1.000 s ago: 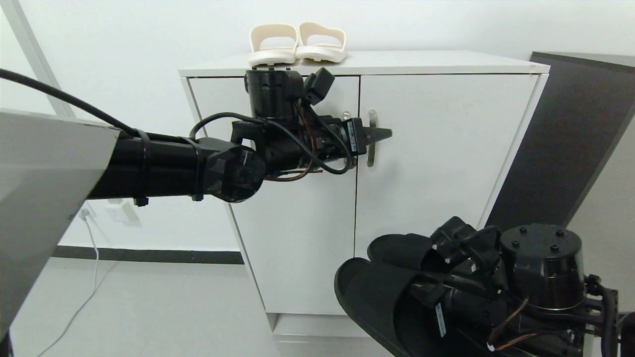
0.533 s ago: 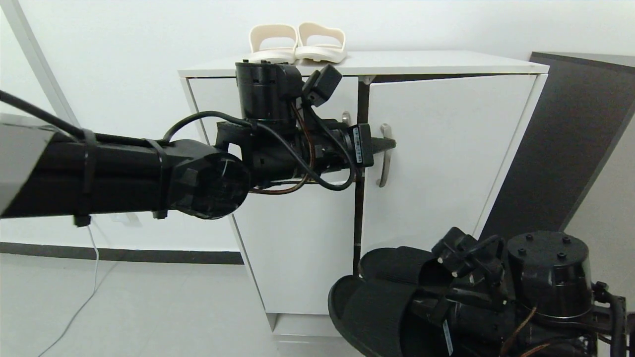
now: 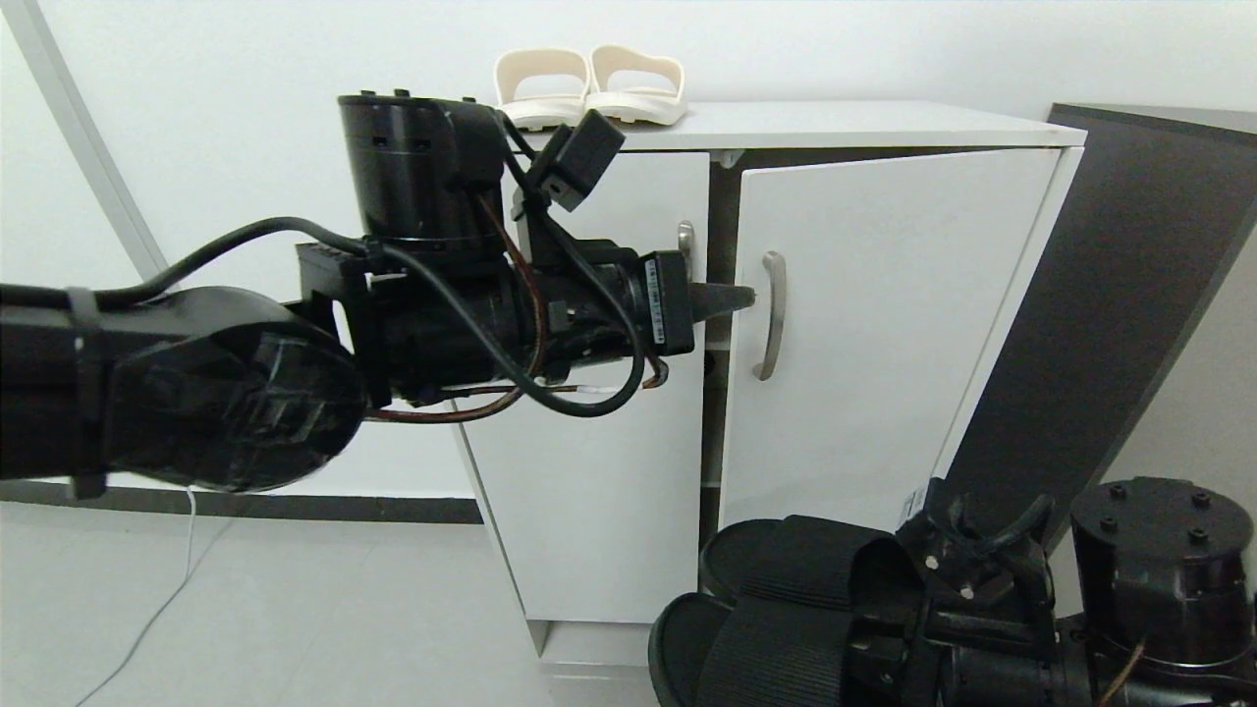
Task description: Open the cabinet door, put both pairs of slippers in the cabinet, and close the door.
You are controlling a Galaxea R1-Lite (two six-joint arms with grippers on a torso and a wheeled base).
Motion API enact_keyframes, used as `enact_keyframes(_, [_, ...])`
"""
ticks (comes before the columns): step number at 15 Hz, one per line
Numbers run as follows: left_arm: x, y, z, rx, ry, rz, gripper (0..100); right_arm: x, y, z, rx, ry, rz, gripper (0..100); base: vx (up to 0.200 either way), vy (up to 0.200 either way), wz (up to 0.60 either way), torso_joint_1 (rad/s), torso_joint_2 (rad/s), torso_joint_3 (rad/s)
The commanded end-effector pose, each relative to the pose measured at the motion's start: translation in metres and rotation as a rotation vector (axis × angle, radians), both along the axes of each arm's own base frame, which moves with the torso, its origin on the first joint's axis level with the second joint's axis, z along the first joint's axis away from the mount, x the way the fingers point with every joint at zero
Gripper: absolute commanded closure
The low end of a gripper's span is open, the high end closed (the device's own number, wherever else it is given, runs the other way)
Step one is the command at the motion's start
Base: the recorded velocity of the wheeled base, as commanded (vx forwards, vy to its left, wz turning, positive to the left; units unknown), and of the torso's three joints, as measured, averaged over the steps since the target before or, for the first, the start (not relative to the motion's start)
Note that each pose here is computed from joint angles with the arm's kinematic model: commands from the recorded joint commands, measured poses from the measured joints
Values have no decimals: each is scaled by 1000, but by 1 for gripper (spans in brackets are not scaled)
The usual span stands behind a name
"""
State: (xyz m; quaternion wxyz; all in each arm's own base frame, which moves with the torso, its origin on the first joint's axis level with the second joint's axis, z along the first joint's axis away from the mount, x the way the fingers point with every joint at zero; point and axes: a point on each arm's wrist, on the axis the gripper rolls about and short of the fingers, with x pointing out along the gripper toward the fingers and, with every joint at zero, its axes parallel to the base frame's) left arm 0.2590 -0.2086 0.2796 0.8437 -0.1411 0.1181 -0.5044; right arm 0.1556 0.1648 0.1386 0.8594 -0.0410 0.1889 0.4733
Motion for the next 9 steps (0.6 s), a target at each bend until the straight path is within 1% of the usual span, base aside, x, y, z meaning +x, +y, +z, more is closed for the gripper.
enact_keyframes(1, [-15,21,8,-20,-22,23,100,-1,-1,1,4,-4,2,100,0,0,0,0,0,0])
enact_keyframes(4, [10,23,-1,-28,-21,65,100,-2,-1,0,-2,0,4,100,0,0,0,0,0,0])
enact_keyframes(5, [26,15,-6,-27,-14,70,100,-2,-2,-1,-6,2,4,100,0,0,0,0,0,0])
enact_keyframes(6, [34,10,-8,-34,-7,70,100,-3,-2,-2,-9,2,7,100,0,0,0,0,0,0])
enact_keyframes(7, [35,9,-8,-37,-6,70,100,-3,-2,-2,-10,1,7,100,0,0,0,0,0,0])
enact_keyframes(8, [52,-2,-10,-53,-11,70,100,-4,-2,-4,-24,-11,30,100,0,0,0,0,0,0])
enact_keyframes(9, [58,-6,-9,-66,-13,70,100,-5,-3,-4,-21,-11,39,100,0,0,0,0,0,0])
